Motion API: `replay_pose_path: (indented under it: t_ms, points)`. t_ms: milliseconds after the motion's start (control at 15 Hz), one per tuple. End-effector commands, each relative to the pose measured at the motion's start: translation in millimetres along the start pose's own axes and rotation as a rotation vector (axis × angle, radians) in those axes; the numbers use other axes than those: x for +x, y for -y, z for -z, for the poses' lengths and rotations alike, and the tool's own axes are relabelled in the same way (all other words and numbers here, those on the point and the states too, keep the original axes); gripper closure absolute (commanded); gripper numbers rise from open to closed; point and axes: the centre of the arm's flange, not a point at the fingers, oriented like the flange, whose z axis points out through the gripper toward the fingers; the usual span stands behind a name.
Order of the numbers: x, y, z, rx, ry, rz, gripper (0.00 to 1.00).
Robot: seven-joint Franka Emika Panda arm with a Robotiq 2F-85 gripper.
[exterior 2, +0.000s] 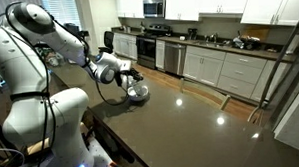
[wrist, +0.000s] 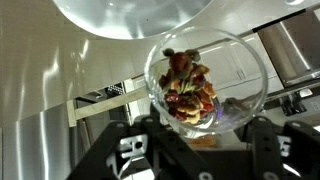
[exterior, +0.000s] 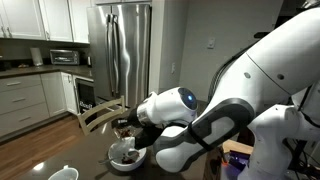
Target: Pour the contents of the glass cup into the bowl
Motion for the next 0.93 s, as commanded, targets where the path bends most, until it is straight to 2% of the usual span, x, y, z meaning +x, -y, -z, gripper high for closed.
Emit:
replay_pose_path:
  t_ms: [0,600,667,867]
  points:
    - [-7.1,-4.0,-4.3,-0.003,-0.085,0.009,0.58]
    - [-20.5,1.2,-2.4,-0.024,-0.149,0.052,0.58]
    - [-16.1,14.4,0.3,-0.018,-0.097,0.057,0.33]
    - [-18.1,13.3,-0.9,-0.027,-0.112,0.069,0.33]
